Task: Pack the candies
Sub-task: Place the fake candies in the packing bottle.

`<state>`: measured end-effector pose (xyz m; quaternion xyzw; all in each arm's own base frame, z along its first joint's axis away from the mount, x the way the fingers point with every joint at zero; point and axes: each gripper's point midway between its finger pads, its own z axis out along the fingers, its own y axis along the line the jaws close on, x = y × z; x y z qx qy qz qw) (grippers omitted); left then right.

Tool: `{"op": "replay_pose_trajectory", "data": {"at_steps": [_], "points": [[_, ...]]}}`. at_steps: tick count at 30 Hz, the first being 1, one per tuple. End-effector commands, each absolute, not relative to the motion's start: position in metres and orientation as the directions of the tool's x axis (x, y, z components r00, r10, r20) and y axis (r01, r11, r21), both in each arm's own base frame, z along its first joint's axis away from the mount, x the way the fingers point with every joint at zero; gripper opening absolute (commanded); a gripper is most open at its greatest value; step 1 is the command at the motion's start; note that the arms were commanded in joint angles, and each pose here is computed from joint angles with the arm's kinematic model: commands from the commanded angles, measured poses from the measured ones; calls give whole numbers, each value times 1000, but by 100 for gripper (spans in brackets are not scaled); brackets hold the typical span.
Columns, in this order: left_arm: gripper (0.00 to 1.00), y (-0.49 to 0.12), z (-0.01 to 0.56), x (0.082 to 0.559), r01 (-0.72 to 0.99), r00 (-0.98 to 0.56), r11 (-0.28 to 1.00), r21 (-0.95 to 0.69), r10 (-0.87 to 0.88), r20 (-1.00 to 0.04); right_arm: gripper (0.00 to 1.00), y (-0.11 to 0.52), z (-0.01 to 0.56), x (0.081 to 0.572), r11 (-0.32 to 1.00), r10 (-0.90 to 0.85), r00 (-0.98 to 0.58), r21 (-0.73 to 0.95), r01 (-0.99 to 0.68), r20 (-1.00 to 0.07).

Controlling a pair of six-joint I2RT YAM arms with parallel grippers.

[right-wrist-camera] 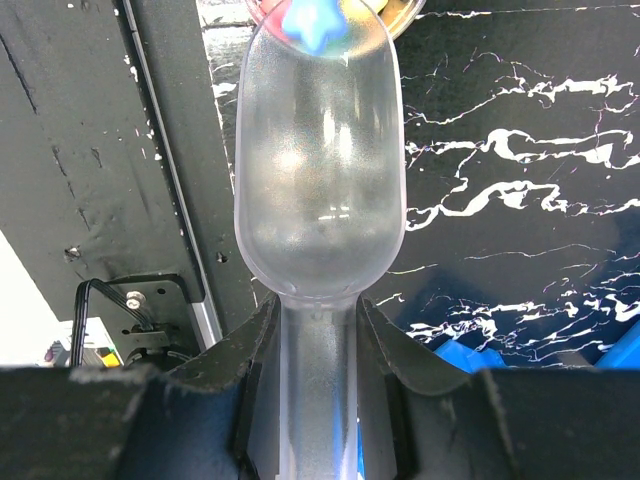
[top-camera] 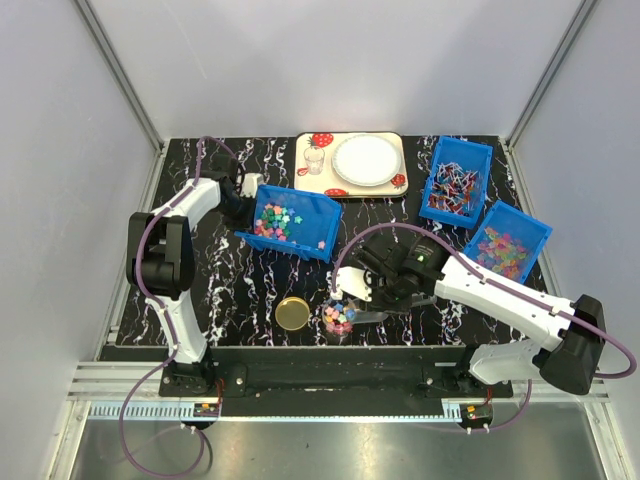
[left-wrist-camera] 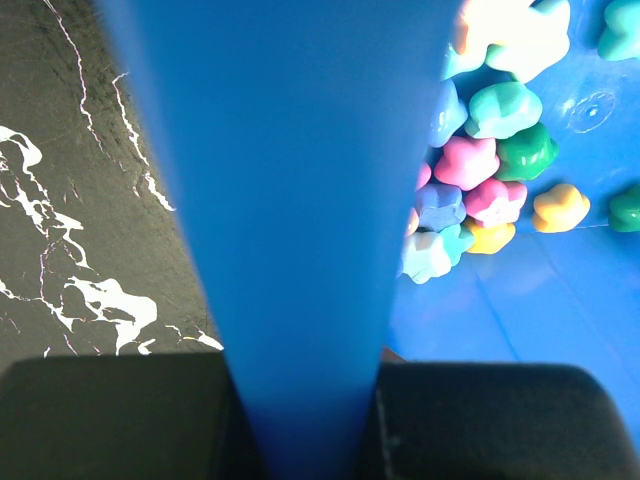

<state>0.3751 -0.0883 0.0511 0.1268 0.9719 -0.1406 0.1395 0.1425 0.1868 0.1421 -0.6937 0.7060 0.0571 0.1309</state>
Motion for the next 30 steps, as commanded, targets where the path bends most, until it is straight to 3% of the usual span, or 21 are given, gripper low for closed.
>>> {"op": "replay_pose_trajectory", "data": {"at_steps": [1, 12, 18, 27, 30], "points": [[0, -97, 46, 389, 315, -913, 910, -270, 212, -350, 0, 195, 156, 148, 15, -959, 27, -143, -990, -283], [0, -97, 45, 388, 313, -914, 910, -271, 211, -348, 0, 199, 162, 151, 22, -951, 27, -155, -988, -308], [0, -97, 46, 389, 313, -913, 910, -271, 210, -349, 0, 198, 164, 187, 70, -958, 31, -336, -939, -285], [0, -96, 47, 388, 315, -913, 910, -270, 212, -350, 0, 217, 171, 233, 192, -905, 10, -428, -883, -425], [0, -97, 49, 388, 315, -911, 910, -269, 210, -355, 0, 211, 167, 262, 279, -884, -69, -405, -871, -462]]}}
